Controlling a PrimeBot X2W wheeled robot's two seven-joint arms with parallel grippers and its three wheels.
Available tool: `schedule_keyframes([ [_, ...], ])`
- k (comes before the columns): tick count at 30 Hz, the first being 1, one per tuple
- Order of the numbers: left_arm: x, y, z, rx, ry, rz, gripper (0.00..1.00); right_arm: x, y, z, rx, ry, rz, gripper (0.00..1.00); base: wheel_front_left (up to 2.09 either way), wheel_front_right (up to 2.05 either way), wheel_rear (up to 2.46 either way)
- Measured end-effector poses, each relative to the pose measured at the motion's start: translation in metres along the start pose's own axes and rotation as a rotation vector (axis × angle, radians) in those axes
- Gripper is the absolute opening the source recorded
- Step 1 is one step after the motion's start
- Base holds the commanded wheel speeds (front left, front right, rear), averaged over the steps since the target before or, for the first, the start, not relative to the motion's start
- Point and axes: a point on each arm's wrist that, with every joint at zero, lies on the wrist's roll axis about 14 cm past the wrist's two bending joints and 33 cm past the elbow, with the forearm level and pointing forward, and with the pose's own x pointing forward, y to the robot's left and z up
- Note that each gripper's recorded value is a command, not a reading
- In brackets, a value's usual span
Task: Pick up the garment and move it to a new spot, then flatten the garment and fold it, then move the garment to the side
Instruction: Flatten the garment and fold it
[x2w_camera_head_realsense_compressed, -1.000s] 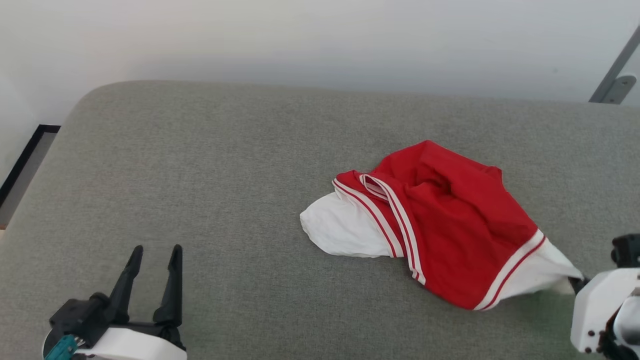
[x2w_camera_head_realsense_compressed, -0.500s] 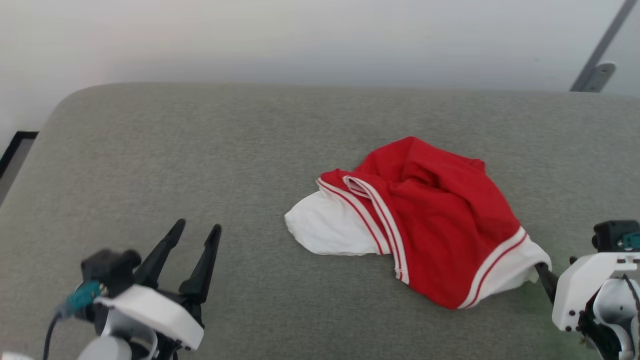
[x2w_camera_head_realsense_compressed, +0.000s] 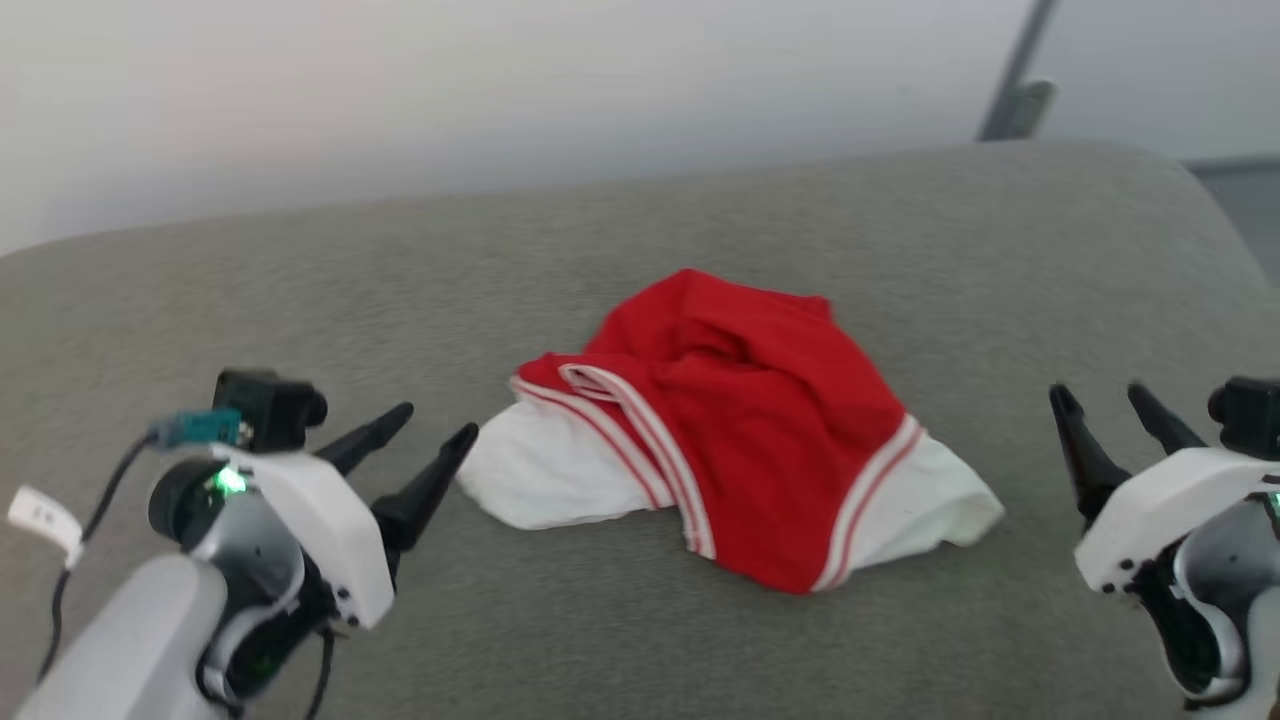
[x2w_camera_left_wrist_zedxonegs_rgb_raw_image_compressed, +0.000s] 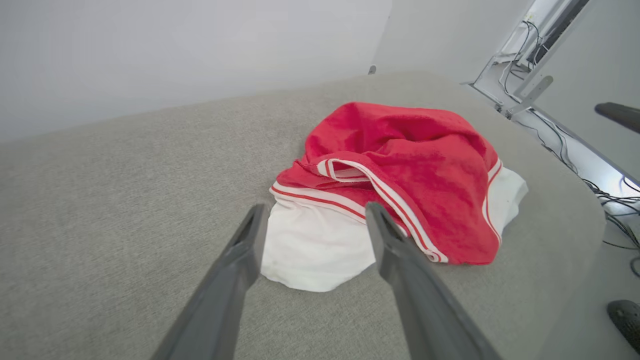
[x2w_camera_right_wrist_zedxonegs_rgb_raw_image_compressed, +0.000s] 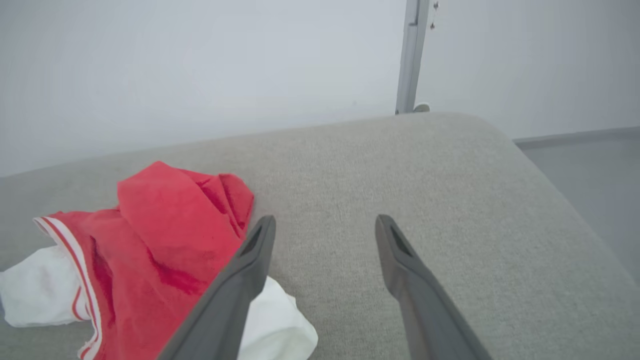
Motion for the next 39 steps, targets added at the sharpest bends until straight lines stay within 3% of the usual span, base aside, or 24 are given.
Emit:
schedule_keyframes([
  [7,0.042,-0.008,-0.012,0.058,0.199,-0.080,1.00,-0.021,-0.006,0.037,0.012,-0.227,-0.043,1.00,0.00,0.00,0.00],
  [12,0.065,-0.002,-0.033,0.101,0.365,-0.086,1.00,-0.034,-0.018,0.045,0.022,-0.317,-0.094,1.00,0.00,0.00,0.00],
  [22,0.083,0.047,-0.091,0.152,0.699,0.055,1.00,-0.036,-0.027,0.029,0.053,-0.294,-0.130,1.00,0.00,0.00,0.00],
  [29,0.094,0.054,-0.105,0.169,0.777,0.072,1.00,-0.026,-0.023,0.018,0.084,-0.266,-0.117,1.00,0.00,0.00,0.00],
  [30,0.095,0.054,-0.107,0.161,0.787,0.071,0.30,-0.024,-0.023,0.018,0.084,-0.266,-0.116,1.00,0.00,0.00,0.00],
  [31,0.096,0.052,-0.109,0.159,0.802,0.062,0.00,-0.022,-0.022,0.017,0.085,-0.263,-0.113,1.00,0.00,0.00,0.00],
  [39,0.098,0.055,-0.102,0.152,0.760,0.050,0.00,-0.009,-0.017,0.014,0.100,-0.261,-0.094,1.00,0.00,0.00,0.00],
])
